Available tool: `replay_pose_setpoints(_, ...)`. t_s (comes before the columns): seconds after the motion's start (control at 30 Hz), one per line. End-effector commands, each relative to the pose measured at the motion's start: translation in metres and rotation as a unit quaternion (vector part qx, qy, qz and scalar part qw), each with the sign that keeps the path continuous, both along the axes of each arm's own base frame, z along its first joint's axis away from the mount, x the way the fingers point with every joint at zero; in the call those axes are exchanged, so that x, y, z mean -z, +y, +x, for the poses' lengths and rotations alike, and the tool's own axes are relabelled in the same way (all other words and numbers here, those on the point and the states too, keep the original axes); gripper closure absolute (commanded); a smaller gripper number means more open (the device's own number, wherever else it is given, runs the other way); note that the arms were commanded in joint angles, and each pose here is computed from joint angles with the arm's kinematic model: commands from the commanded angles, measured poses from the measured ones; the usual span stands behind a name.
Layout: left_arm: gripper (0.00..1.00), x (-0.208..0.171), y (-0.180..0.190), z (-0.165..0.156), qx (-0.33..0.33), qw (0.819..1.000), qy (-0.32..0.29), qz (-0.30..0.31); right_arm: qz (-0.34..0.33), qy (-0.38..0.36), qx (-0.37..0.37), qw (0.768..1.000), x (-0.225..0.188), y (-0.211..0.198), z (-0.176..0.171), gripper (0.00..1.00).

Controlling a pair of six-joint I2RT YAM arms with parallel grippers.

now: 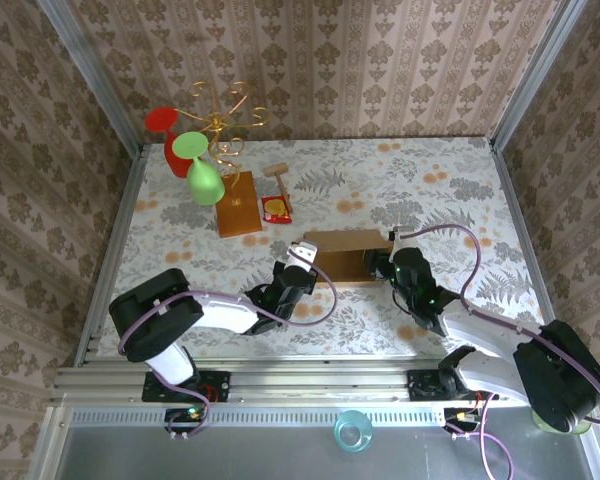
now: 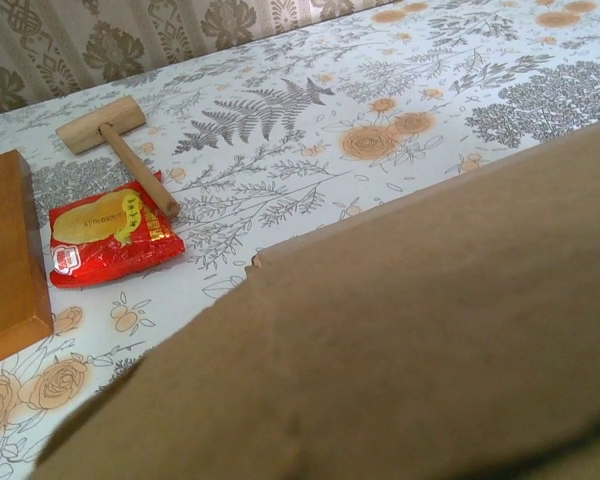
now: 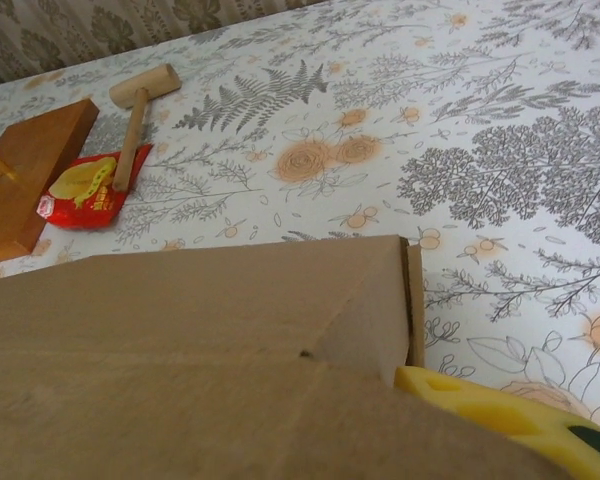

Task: Fold the paper box

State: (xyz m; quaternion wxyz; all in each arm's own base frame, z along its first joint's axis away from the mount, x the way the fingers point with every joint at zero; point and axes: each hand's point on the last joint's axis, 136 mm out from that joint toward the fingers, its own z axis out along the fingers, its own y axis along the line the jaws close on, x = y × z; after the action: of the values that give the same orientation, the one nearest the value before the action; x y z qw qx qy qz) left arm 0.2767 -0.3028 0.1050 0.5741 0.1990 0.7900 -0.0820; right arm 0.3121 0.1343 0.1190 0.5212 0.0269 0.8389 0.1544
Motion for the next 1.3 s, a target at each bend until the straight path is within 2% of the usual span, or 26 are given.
replay_pose_setpoints(0.0, 1.0, 0.006, 0.002, 0.001, -0.015, 1.0, 0.008, 0.022, 0.024, 0.015, -0.028, 0.999, -0.007, 0.009, -0.01, 0.48)
replay_pose_setpoints(0.33, 1.0, 0.014, 0.002, 0.007, -0.024, 0.999, 0.027, 0.029, 0.103, 0.071, -0.057, 0.99, -0.029, 0.015, -0.044, 0.39)
replay_pose_setpoints(0.5, 1.0, 0.014, 0.001, 0.008, -0.026, 0.999, 0.026, 0.03, 0.148, 0.109, -0.066, 0.981, -0.04, 0.021, -0.057, 0.39)
replay_pose_setpoints(0.63, 1.0, 0.016, -0.001, 0.009, -0.024, 0.999, 0.029, 0.035, 0.212, 0.12, -0.064, 0.968, -0.056, 0.026, -0.065, 0.41)
replay_pose_setpoints(0.77, 1.0, 0.018, -0.001, 0.008, -0.023, 0.999, 0.031, 0.034, 0.3, 0.14, -0.023, 0.943, -0.061, 0.025, -0.066, 0.43)
replay_pose_setpoints(0.93, 1.0, 0.02, 0.0, 0.008, -0.023, 0.999, 0.032, 0.036, 0.443, 0.141, 0.026, 0.885, -0.065, 0.03, -0.054, 0.45)
replay_pose_setpoints(1.07, 1.0, 0.021, -0.001, 0.007, -0.021, 0.999, 0.035, 0.035, 0.466, 0.147, 0.046, 0.872, -0.07, 0.034, -0.043, 0.46)
replay_pose_setpoints(1.27, 1.0, 0.021, -0.001, 0.007, -0.02, 0.999, 0.035, 0.036, 0.496, 0.164, 0.062, 0.851, -0.069, 0.043, -0.031, 0.57)
